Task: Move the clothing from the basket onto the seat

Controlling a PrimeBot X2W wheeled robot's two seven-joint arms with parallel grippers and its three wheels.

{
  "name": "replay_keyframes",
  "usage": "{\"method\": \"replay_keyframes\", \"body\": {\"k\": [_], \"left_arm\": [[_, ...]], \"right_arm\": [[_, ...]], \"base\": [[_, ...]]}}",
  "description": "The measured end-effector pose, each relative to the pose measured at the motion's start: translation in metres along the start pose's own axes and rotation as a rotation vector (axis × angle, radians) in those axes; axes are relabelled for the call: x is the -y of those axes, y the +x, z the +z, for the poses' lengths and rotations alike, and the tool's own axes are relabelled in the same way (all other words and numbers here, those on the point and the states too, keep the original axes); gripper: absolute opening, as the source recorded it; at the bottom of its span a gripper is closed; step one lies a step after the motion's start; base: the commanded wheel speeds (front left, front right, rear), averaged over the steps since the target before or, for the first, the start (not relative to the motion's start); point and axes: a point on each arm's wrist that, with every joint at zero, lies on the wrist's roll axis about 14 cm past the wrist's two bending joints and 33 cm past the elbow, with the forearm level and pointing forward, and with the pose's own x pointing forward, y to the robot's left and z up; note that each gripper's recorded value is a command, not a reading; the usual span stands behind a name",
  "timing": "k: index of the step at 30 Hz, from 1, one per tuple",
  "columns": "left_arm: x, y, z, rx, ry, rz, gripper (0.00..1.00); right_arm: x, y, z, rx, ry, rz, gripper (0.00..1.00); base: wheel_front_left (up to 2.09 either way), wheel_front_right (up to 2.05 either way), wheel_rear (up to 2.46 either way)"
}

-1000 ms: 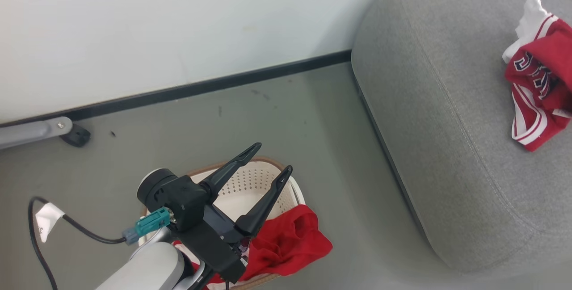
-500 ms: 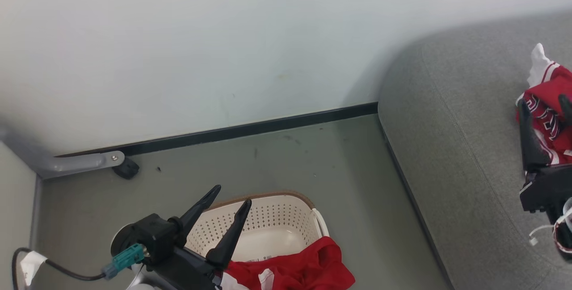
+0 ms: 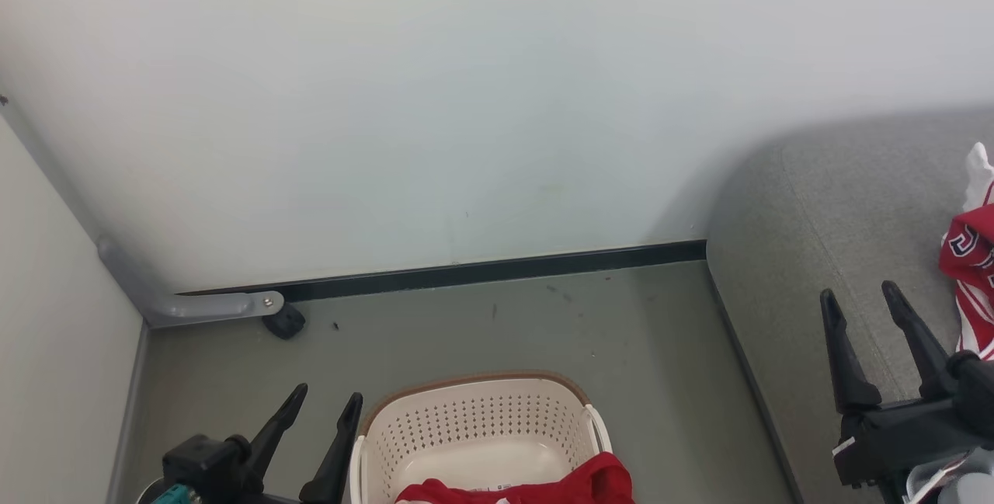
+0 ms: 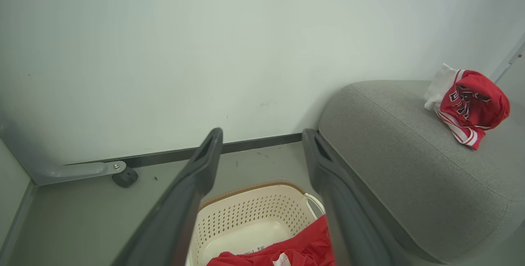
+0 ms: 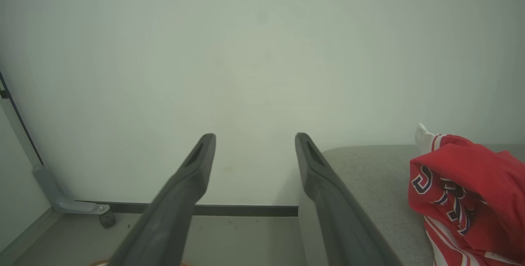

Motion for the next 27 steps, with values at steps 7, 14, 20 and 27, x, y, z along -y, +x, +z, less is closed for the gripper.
{"method": "replay_keyframes", "body": {"k": [7, 14, 20, 27], "left_arm": [[-0.021, -0.024, 0.006, 0.038, -0.044, 0.117, 1.0], [-0.039, -0.045, 0.004, 0.05, -0.071, 0.204, 1.0], [-0.042, -0.047, 0.01, 0.074, -0.079, 0.224, 1.0], [-0.039, -0.046, 0.014, 0.096, -0.069, 0.224, 1.0]], "right_arm": [[-0.021, -0.018, -0.008, -0.007, 0.025, 0.048, 1.0], [-0.038, -0.035, -0.015, -0.016, 0.078, 0.061, 1.0], [-0.045, -0.037, -0.015, -0.012, 0.098, 0.06, 1.0], [-0.046, -0.039, -0.013, -0.002, 0.117, 0.046, 1.0]], "base": [[0.0, 0.0, 0.0], [0.0, 0.0, 0.0], [0.0, 0.0, 0.0], [0.0, 0.0, 0.0]]}}
